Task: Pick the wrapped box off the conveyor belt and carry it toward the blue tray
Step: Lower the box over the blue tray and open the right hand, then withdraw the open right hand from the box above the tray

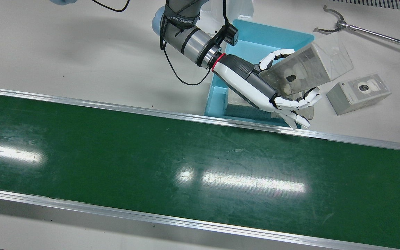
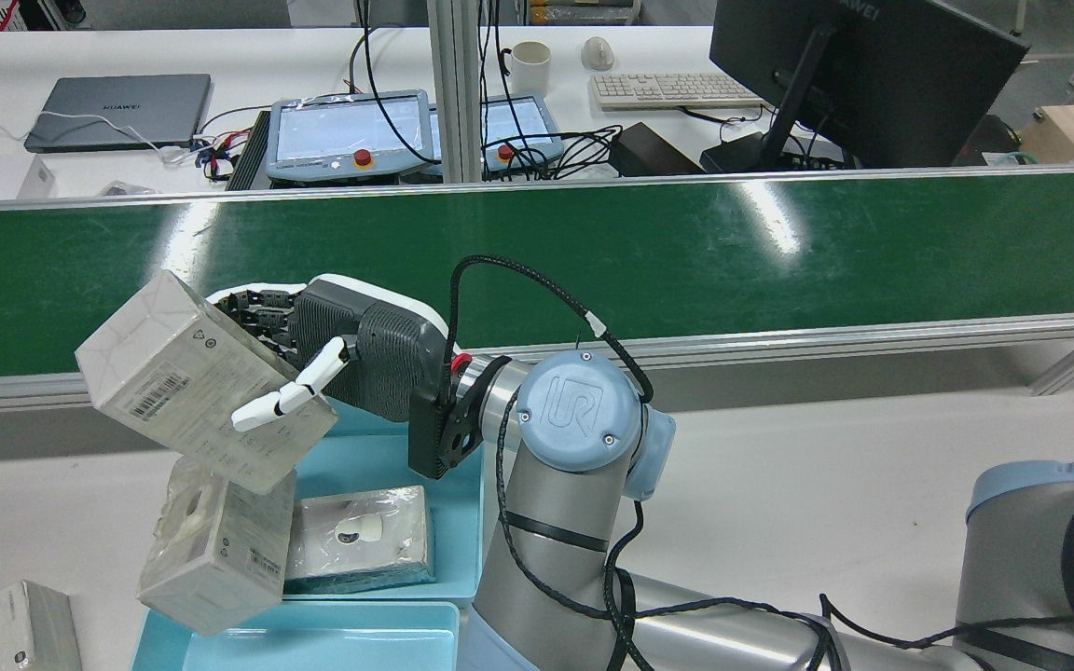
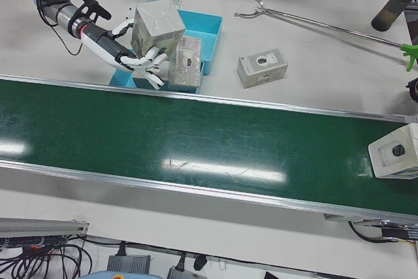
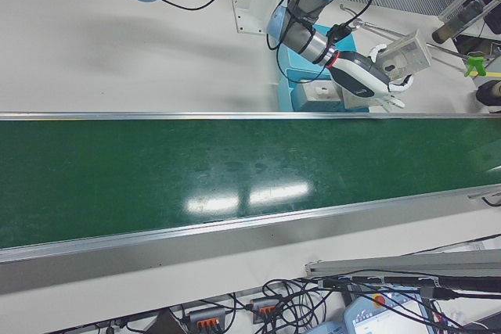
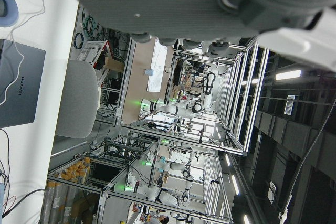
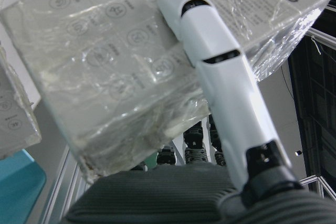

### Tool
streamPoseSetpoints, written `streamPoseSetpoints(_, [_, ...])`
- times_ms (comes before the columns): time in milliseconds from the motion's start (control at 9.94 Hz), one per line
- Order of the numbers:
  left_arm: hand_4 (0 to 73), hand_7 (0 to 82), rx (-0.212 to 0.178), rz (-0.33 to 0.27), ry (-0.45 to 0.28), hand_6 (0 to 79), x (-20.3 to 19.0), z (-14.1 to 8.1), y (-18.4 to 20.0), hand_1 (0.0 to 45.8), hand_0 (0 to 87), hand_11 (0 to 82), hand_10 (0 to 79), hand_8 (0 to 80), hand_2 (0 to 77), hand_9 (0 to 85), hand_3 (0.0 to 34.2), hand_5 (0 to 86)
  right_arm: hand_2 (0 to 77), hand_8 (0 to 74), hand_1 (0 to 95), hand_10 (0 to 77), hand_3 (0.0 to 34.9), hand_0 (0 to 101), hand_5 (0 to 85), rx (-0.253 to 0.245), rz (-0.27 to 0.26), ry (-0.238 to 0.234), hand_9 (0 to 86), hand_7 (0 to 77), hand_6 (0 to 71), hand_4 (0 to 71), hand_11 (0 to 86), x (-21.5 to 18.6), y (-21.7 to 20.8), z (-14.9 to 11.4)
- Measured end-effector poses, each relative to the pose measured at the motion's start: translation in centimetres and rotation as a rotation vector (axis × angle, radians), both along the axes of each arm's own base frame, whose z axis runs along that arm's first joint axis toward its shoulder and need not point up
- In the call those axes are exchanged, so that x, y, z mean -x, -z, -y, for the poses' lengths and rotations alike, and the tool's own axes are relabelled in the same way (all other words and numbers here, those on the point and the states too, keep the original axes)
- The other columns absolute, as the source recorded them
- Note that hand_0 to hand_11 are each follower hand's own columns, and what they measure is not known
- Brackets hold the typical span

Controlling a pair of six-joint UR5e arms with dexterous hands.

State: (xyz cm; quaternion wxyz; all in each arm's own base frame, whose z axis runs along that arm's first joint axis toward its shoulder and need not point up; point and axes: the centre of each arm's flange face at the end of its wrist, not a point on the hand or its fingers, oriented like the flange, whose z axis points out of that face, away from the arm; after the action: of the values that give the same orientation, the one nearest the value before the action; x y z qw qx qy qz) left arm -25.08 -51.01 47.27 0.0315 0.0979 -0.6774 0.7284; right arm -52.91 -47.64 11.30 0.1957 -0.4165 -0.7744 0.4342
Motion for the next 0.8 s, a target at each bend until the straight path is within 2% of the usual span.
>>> streamPoseSetpoints(101, [0.0,0.5,0.0,0.0,0.0,0.5,0.0,0.0,0.0,0.0,0.0,0.5,0.5,0.5,0.5,0.5,0.0,1.1,21.3,3.3,24.5,0.0,4.3,56,33.3,-0.001,0.002,0.0,6.0,22.9,15.3,21.3,1.1,-0.1,0.1,0.0])
streamPoseSetpoints(201, [0.0,0.5,0.0,0.0,0.0,0.5,0.0,0.0,0.0,0.0,0.0,0.5,0.5,0.5,1.1,0.0,0.0,1.1,18.5,0.0,20.7,0.0,6.2,57,32.7,-0.002,0.004,0.0,6.5,21.8,15.3,21.8,1.1,-0.2,0.2,0.0])
streamPoseSetpoints(302, [0.0,0.5,0.0,0.0,0.0,0.5,0.0,0.0,0.0,0.0,0.0,0.5,0.5,0.5,0.5,0.0,0.0,1.1,2.2,0.5,14.2,0.0,13.6,54,22.4,-0.002,0.009,0.002,2.2,15.8,10.9,16.9,1.1,-0.3,0.4,-0.1])
streamPoseSetpoints(402, [0.0,0.5,0.0,0.0,0.0,0.5,0.0,0.0,0.0,0.0,0.0,0.5,0.5,0.5,1.1,0.5,0.0,1.1,2.2,0.5,14.2,0.0,13.6,54,22.4,0.002,0.017,0.013,2.2,15.8,10.9,16.9,1.1,-0.3,0.5,-0.2])
streamPoseSetpoints(604, [0.0,0.5,0.0,0.0,0.0,0.5,0.0,0.0,0.0,0.0,0.0,0.5,0.5,0.5,1.1,0.5,0.0,1.1,1.6,0.5,15.8,0.0,17.3,53,21.3,0.01,0.026,0.035,2.2,13.1,8.2,13.1,0.5,-0.5,0.5,-0.1])
streamPoseSetpoints(704, [0.0,0.5,0.0,0.0,0.0,0.5,0.0,0.0,0.0,0.0,0.0,0.5,0.5,0.5,1.1,0.0,0.0,1.1,1.6,0.5,15.8,0.0,21.1,53,21.3,0.013,0.03,0.02,2.2,13.1,8.2,13.1,0.5,-1.5,0.2,0.3])
streamPoseSetpoints(805, [0.0,0.5,0.0,0.0,0.0,0.5,0.0,0.0,0.0,0.0,0.0,0.5,0.5,0.5,0.5,0.0,0.0,1.1,3.3,0.5,18.0,0.0,15.9,53,33.8,0.018,0.038,-0.043,2.2,18.0,10.9,16.9,0.5,-3.9,-1.0,1.2])
